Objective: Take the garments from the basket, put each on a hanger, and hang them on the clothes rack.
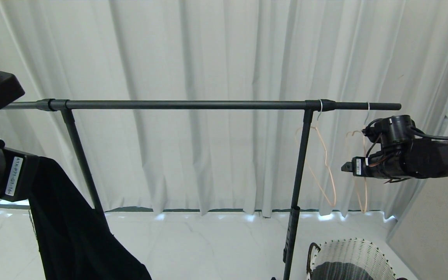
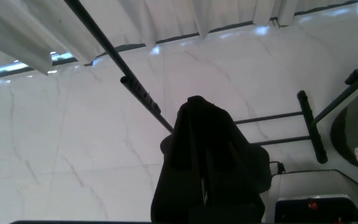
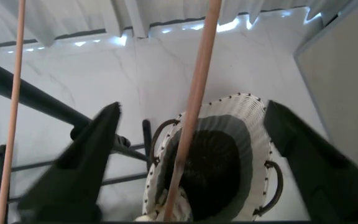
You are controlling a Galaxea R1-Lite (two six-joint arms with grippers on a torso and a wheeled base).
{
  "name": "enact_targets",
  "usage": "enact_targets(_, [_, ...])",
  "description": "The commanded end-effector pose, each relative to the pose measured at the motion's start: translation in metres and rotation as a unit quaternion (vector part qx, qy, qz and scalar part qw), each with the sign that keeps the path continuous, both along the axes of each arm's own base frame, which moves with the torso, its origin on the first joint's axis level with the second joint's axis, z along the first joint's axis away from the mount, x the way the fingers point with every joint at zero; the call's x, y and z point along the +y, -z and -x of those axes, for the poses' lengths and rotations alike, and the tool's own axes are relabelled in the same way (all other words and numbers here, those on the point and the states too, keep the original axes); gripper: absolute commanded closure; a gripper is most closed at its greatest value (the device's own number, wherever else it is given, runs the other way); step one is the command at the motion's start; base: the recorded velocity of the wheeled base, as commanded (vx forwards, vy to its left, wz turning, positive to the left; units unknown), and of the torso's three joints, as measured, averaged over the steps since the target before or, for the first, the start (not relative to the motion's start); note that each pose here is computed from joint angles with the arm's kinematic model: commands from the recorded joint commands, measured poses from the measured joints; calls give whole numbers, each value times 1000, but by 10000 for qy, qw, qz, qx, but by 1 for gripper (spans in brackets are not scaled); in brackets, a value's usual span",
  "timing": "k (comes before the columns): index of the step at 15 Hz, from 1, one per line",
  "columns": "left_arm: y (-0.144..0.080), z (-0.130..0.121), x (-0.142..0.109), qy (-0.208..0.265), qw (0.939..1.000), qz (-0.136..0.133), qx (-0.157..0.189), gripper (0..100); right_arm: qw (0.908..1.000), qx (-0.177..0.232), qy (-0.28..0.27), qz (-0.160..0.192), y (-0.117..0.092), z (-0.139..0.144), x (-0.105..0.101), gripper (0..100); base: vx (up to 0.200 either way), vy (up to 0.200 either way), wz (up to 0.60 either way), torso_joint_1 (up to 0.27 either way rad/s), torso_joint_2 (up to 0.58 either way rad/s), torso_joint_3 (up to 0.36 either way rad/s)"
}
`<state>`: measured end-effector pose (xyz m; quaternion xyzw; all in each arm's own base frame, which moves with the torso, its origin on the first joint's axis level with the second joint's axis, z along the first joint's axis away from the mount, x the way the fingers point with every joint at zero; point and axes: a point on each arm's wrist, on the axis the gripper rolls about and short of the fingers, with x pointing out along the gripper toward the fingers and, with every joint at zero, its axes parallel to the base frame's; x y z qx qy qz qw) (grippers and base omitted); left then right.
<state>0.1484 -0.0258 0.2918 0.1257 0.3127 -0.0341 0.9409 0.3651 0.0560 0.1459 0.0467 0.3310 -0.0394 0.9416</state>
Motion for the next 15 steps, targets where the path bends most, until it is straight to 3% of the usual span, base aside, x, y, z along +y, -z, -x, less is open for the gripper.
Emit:
enact_targets(1, [0,0,0,-4,10000,-2,4,100,10000,-11,-7,1,-1,0,0,100,0,0,0,0,0,0])
enact_targets(8, [0,0,0,-8,10000,6,-4,100,10000,-79,4,-4,-6,3,-2,100,0,0,0,0,0,0])
enact_targets(15, [-3,8,2,-8,9999,30,-124,100,9986,-523,-89,-82,-38,24,0,100,0,0,0,0,0,0])
